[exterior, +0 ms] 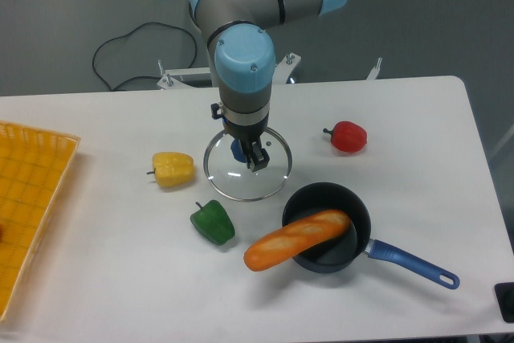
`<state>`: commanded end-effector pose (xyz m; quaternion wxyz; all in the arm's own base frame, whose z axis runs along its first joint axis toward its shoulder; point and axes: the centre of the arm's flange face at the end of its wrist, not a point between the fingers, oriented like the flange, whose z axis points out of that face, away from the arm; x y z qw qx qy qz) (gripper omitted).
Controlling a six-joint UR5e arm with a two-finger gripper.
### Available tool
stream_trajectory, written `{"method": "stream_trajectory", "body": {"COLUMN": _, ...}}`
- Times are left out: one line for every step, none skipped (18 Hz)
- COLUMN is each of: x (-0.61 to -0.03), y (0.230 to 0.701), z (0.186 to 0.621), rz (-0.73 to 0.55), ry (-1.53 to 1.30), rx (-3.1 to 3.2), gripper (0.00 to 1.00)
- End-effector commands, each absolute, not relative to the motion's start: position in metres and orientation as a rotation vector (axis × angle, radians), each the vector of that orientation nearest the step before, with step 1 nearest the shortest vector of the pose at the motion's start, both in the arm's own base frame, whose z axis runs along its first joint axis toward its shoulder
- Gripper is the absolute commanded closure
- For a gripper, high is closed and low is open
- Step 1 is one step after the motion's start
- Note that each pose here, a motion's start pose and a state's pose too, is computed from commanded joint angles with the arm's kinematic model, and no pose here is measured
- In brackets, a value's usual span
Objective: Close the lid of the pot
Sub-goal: 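Hold the glass lid by its knob and lift it slightly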
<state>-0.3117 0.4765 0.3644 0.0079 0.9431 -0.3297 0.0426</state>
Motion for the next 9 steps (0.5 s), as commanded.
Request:
{"method": "stream_trajectory", "body": {"x": -0.3113, "y": 0.4763, "z": 0.3647, "rz": 0.132, "ry": -1.031, "rx": 2.950, "gripper": 0.83}}
{"method": "stream_trajectory", "body": {"x": -0.3122, "y": 0.4761, "z": 0.3654, "rz": 0.130, "ry": -1.029, "rx": 2.952, "gripper": 0.83}}
{"method": "stream_trajectory", "body": {"x": -0.3124, "y": 0.4762, "z": 0.3660, "rz": 0.130, "ry": -1.029, "rx": 2.952, "gripper": 0.83}}
{"method": "stream_trajectory", "body": {"x": -0.3145, "y": 0.4759, "z": 0.3681, "rz": 0.123, "ry": -1.023, "rx": 2.956, "gripper": 0.83}}
{"method": "stream_trajectory", "body": {"x": -0.3155, "y": 0.4756, "z": 0.3688, "rz": 0.121, "ry": -1.019, "rx": 2.958, "gripper": 0.83}}
{"method": "stream_trajectory", "body": {"x": -0.3155, "y": 0.4761, "z": 0.3696, "rz": 0.121, "ry": -1.008, "rx": 2.965, "gripper": 0.83}}
{"method": "stream_trajectory", "body": {"x": -0.3155, "y": 0.4772, "z": 0.3717, "rz": 0.115, "ry": -1.005, "rx": 2.968, "gripper": 0.83}}
{"method": "stream_trajectory", "body": {"x": -0.3162, "y": 0.4769, "z": 0.3723, "rz": 0.116, "ry": -1.003, "rx": 2.970, "gripper": 0.83}}
{"method": "stream_trajectory", "body": {"x": -0.3162, "y": 0.4769, "z": 0.3723, "rz": 0.116, "ry": -1.003, "rx": 2.971, "gripper": 0.83}}
